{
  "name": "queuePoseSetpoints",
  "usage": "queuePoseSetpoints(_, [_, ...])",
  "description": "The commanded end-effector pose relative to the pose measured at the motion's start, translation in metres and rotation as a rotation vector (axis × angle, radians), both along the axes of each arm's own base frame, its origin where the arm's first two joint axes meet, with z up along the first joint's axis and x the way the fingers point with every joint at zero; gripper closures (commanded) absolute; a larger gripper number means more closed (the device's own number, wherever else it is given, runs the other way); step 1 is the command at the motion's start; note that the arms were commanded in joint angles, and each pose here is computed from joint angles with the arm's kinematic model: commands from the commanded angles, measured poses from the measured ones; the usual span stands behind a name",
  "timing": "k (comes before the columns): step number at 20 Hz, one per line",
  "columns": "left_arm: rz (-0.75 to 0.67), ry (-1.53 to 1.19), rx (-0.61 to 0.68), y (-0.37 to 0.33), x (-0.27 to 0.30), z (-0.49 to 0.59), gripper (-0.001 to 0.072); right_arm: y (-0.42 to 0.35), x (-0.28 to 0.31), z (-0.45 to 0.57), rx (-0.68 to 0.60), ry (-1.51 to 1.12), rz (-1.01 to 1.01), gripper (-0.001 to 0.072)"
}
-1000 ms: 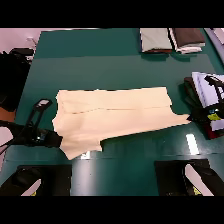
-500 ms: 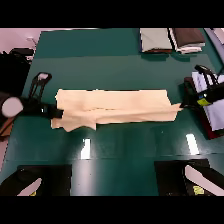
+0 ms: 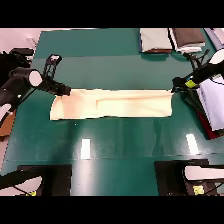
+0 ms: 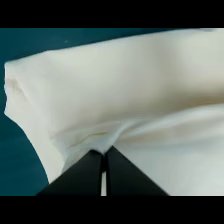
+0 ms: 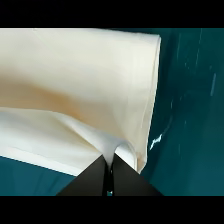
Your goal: Fold the shirts.
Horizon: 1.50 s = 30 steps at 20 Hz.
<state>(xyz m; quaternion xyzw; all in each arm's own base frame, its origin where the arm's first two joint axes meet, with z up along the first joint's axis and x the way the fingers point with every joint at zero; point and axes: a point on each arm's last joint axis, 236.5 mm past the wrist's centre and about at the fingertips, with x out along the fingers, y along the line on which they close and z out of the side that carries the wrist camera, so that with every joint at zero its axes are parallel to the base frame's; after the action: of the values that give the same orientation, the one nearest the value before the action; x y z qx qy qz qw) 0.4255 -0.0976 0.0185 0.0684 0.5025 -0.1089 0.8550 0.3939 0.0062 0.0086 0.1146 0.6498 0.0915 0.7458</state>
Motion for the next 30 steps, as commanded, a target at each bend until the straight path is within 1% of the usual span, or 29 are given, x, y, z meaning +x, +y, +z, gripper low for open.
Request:
queuePoseSetpoints(1, [-0.002,-0.048,-0.009,-0.004,0.024,-0.006,0.0683,0.013,0.022,-0.019,0.077,0.012,-0.024,0.0689])
queuePoseSetpoints(2, [-0.002,-0.063,-0.012,-0.005,0.026,-0.003,0.0682,0.017,0.029,-0.022,0.103,-0.001,-0.035,0.0685])
queuePoseSetpoints(3, [-0.002,-0.072,-0.014,-0.005,0.029,0.0,0.0681,0.02,0.036,-0.024,0.118,-0.022,-0.039,0.0666])
queuePoseSetpoints(4, [-0.002,-0.076,-0.015,-0.005,0.03,0.003,0.0668,0.022,0.044,-0.024,0.132,-0.048,-0.048,0.0513])
queuePoseSetpoints(5, [0.003,-0.08,-0.02,-0.006,0.031,0.008,0.0414,0.021,0.052,-0.022,0.147,-0.076,-0.071,0.0313])
queuePoseSetpoints(6, [0.021,-0.078,-0.03,-0.006,0.032,0.013,0.0174,0.022,0.055,-0.019,0.173,-0.088,-0.087,0.0254])
queuePoseSetpoints(7, [0.023,-0.067,-0.028,-0.005,0.031,0.02,0.0139,0.02,0.055,-0.016,0.197,-0.097,-0.077,0.0254])
queuePoseSetpoints(9, [0.02,-0.026,-0.015,-0.004,0.024,0.03,0.0141,0.007,0.037,-0.017,0.223,-0.048,-0.051,0.0254])
queuePoseSetpoints(10, [0.02,-0.002,-0.01,-0.003,0.018,0.031,0.0248,-0.001,0.024,-0.02,0.239,-0.01,-0.044,0.0253])
queuePoseSetpoints(11, [0.019,0.011,-0.011,-0.003,0.014,0.031,0.0459,-0.011,0.012,-0.025,0.254,0.031,-0.057,0.0252])
queuePoseSetpoints(12, [0.017,0.021,-0.02,-0.006,0.012,0.031,0.0649,-0.021,-0.001,-0.034,0.272,0.069,-0.088,0.0218])
queuePoseSetpoints(13, [0.017,0.025,-0.041,-0.01,0.011,0.03,0.0683,-0.031,-0.012,-0.044,0.287,0.101,-0.121,0.0143])
queuePoseSetpoints(15, [0.02,0.037,-0.129,-0.028,0.009,0.033,0.0683,-0.04,-0.032,-0.062,0.349,0.145,-0.19,0.0137])
queuePoseSetpoints(17, [0.025,0.052,-0.24,-0.05,0.009,0.035,0.0683,-0.03,-0.036,-0.071,0.456,0.128,-0.244,0.0138])
queuePoseSetpoints(19, [0.028,0.065,-0.324,-0.068,0.011,0.034,0.0683,-0.012,-0.033,-0.079,0.518,0.098,-0.256,0.014])
queuePoseSetpoints(21, [0.032,0.093,-0.366,-0.079,0.011,0.027,0.0684,0.01,-0.03,-0.085,0.534,0.081,-0.223,0.014])
queuePoseSetpoints(22, [0.018,0.105,-0.362,-0.085,0.009,0.022,0.0684,0.022,-0.027,-0.086,0.533,0.074,-0.203,0.0142])
queuePoseSetpoints(23, [-0.003,0.114,-0.357,-0.094,0.006,0.018,0.0684,0.031,-0.024,-0.088,0.522,0.067,-0.178,0.0166])
queuePoseSetpoints(25, [-0.049,0.114,-0.354,-0.117,0.001,0.012,0.0684,0.046,-0.018,-0.091,0.493,0.048,-0.14,0.0379])
queuePoseSetpoints(26, [-0.067,0.103,-0.358,-0.129,0.001,0.011,0.0684,0.051,-0.016,-0.09,0.483,0.03,-0.111,0.0554])
queuePoseSetpoints(27, [-0.085,0.09,-0.363,-0.142,0.001,0.01,0.0684,0.055,-0.013,-0.086,0.476,0.011,-0.067,0.0689])
queuePoseSetpoints(30, [-0.122,0.081,-0.376,-0.174,-0.004,0.002,0.0684,0.055,0.004,-0.044,0.494,-0.042,-0.015,0.0689])
